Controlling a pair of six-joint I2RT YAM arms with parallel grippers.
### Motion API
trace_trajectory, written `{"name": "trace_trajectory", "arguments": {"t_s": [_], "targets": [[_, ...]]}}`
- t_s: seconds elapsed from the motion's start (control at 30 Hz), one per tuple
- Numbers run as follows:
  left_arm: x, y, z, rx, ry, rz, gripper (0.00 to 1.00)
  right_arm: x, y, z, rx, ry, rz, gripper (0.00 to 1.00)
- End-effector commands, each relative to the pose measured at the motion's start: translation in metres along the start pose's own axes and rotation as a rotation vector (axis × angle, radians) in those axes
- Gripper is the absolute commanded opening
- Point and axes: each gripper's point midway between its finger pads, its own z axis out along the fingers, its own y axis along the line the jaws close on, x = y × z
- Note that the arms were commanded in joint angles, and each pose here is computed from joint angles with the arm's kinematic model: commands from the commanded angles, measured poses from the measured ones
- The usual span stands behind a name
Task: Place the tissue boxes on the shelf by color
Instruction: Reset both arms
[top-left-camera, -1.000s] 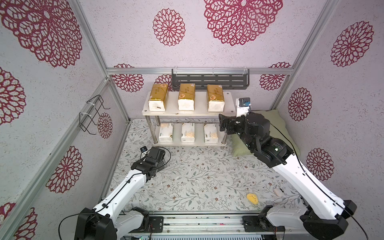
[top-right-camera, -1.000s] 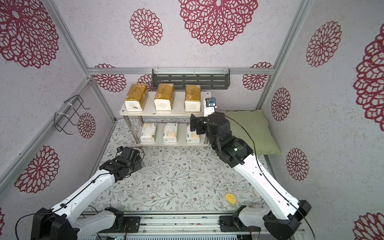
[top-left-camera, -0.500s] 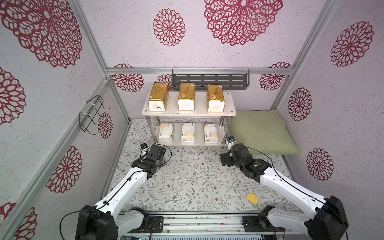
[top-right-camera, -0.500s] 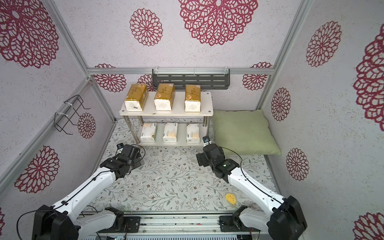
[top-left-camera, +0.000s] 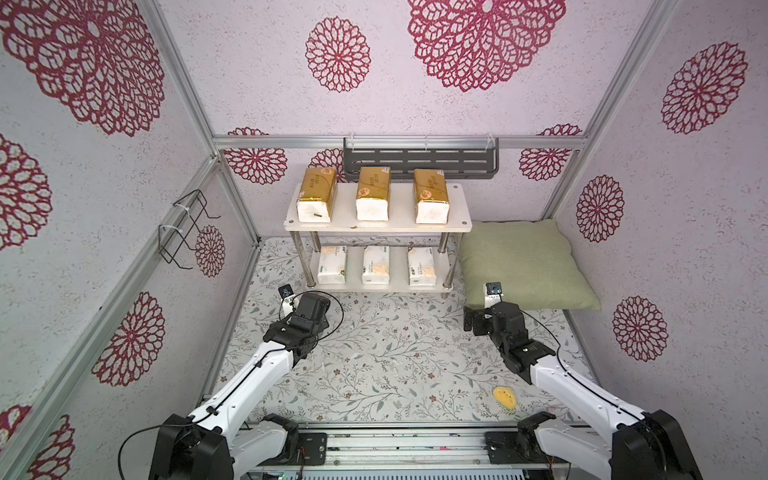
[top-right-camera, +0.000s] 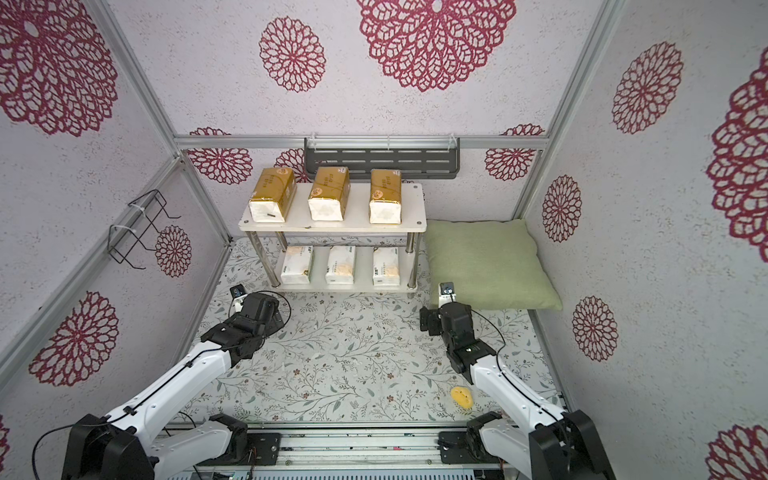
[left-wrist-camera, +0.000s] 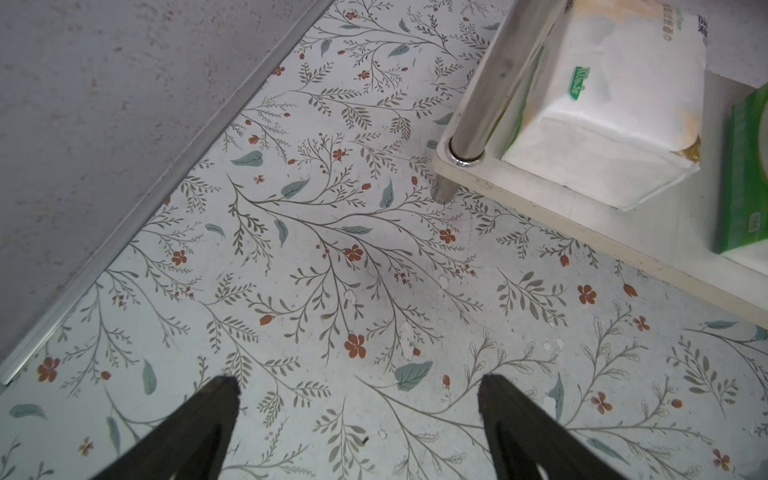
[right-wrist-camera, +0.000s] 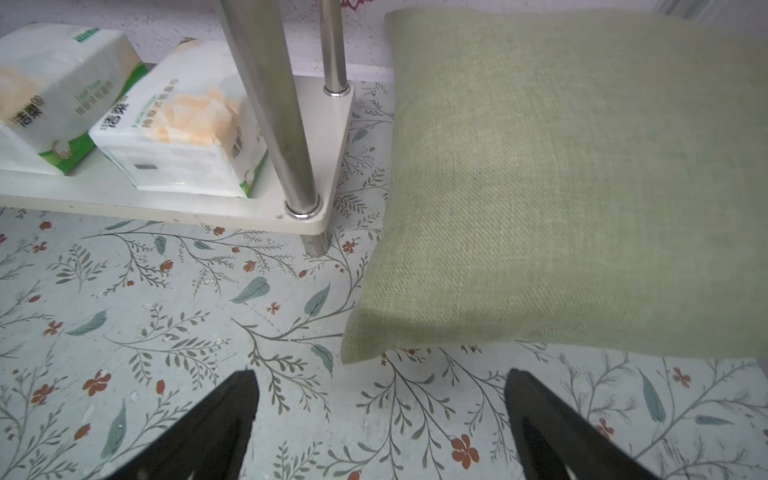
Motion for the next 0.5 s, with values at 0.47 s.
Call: {"name": "trace_trajectory", "arguments": {"t_s": [0.47], "targets": [[-0.033, 0.036, 0.018, -0.157, -0.225, -0.116, 0.97, -0.020, -0.084, 0.001, 0.268, -0.408, 0.074, 0.99]]}}
